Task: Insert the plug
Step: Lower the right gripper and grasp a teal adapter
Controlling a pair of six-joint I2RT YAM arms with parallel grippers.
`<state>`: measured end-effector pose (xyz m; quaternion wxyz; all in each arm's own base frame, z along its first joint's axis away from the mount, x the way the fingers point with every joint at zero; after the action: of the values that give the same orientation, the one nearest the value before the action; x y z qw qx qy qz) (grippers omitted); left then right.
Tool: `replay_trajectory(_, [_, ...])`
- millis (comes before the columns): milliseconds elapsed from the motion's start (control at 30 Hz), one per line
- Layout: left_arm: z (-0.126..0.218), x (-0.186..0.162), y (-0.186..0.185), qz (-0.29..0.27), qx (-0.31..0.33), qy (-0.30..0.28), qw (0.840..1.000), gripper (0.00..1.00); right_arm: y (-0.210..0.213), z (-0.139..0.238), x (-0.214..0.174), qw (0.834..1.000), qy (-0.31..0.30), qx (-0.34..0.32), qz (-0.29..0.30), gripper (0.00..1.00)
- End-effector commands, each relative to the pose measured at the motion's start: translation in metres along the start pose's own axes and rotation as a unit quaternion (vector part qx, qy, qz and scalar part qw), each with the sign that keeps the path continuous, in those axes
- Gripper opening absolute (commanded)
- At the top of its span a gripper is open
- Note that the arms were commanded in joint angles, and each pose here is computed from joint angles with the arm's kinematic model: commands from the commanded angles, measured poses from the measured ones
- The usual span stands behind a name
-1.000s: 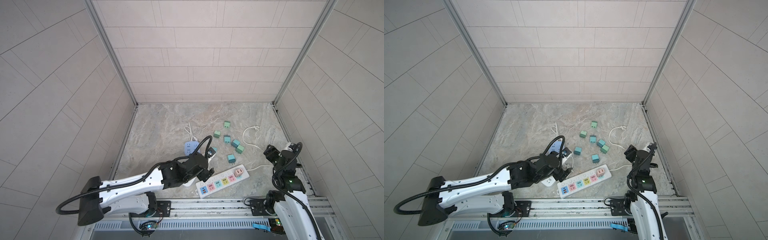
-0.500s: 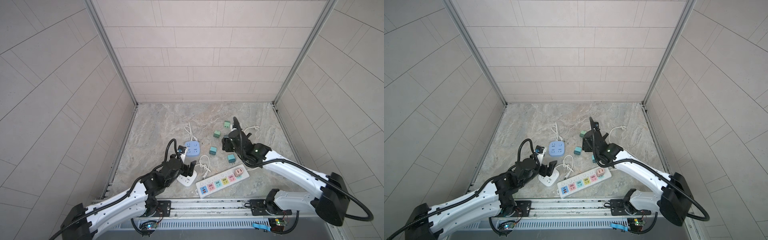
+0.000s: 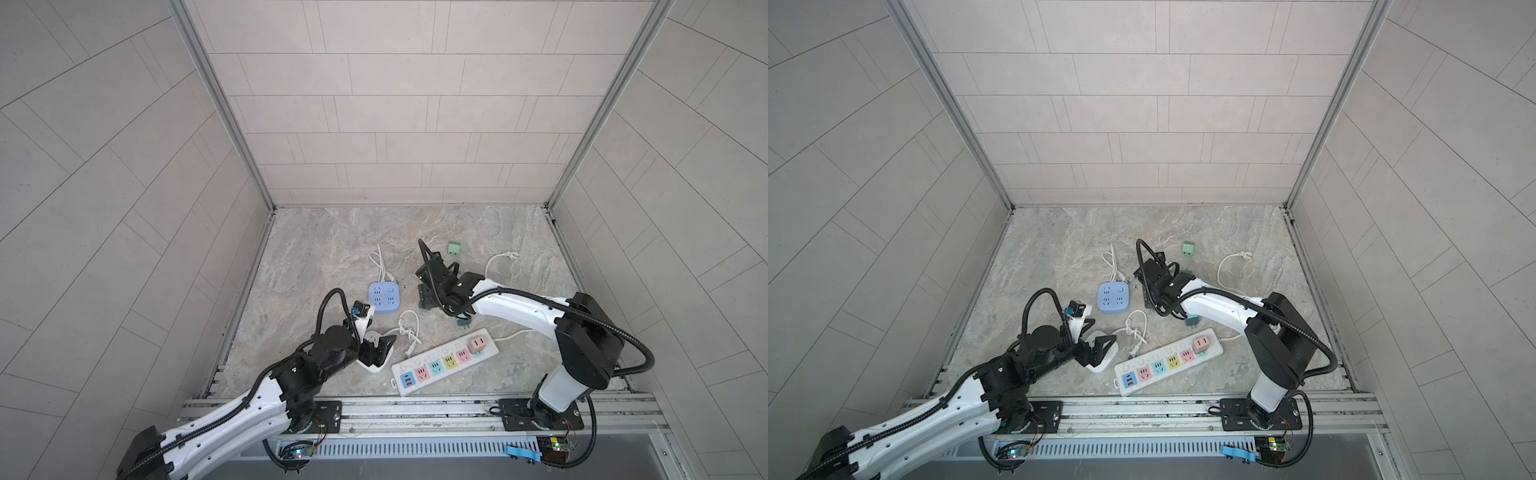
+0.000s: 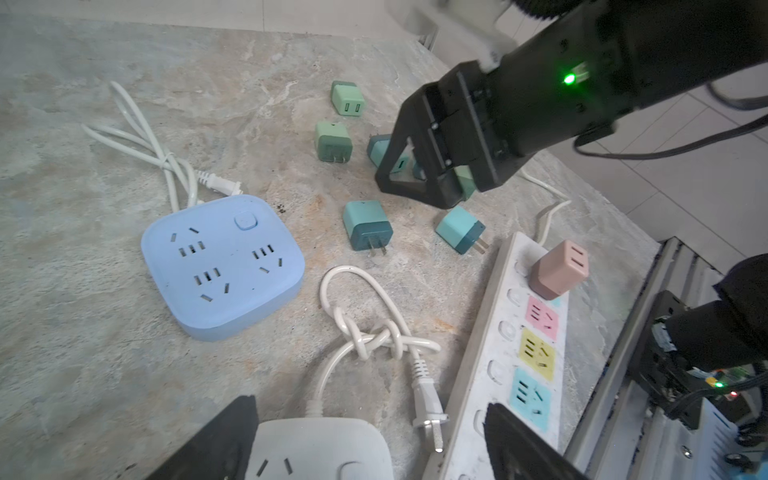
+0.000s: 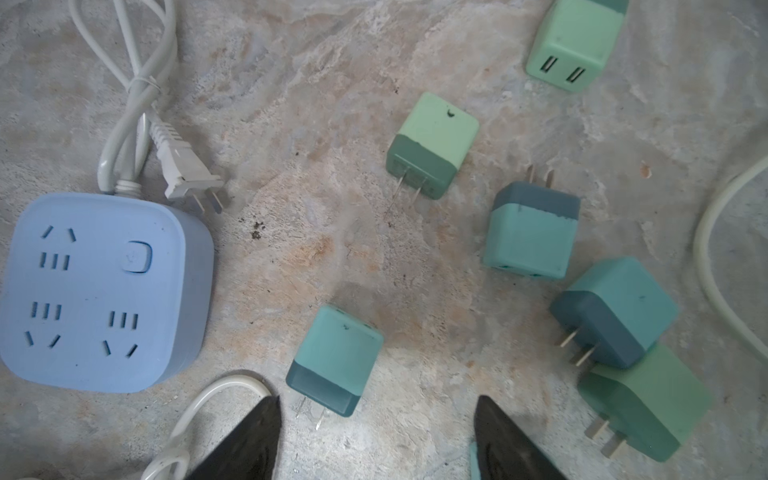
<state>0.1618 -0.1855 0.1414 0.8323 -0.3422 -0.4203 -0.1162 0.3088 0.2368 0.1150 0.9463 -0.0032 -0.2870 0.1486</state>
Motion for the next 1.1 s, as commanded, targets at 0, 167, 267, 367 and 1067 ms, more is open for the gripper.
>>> replay_trajectory(0, [-0.002, 0.006, -0.011, 0.009, -0.028, -0.004, 1.0, 0.92, 0.006, -0.013, -0.005, 1.0, 0.017, -0.002, 0.003, 0.76])
replay_trajectory(167, [-0.003, 0.005, -0.008, 0.008, -0.018, -0.001, 1.0, 0.92, 0.012, -0.033, -0.011, 0.999, 0.037, -0.007, 0.006, 0.76])
replay_trajectory(267, [-0.003, 0.005, -0.008, 0.008, -0.018, -0.001, 1.0, 0.92, 0.017, -0.042, -0.014, 0.999, 0.051, -0.002, 0.011, 0.75])
replay_trajectory(367, [-0.002, 0.006, -0.008, 0.008, -0.019, -0.004, 1.0, 0.92, 0.02, -0.049, -0.016, 0.998, 0.059, -0.001, 0.013, 0.75])
replay_trajectory(1067, [-0.001, 0.006, -0.005, 0.007, -0.01, -0.009, 1.0, 0.92, 0.014, -0.05, -0.037, 0.998, 0.067, -0.016, 0.014, 0.62])
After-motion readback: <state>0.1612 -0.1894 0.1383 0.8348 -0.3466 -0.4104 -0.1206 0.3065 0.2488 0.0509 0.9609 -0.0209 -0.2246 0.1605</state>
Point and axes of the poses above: each gripper's point midway between its finger pads, its own z axis back along the fingers, its own y axis along the line the jaws close on, x = y × z, the point moved 3 cm from there along z, back along the fingers, and after that the axes turned 12 degrees about z, right-handed, at the moved point
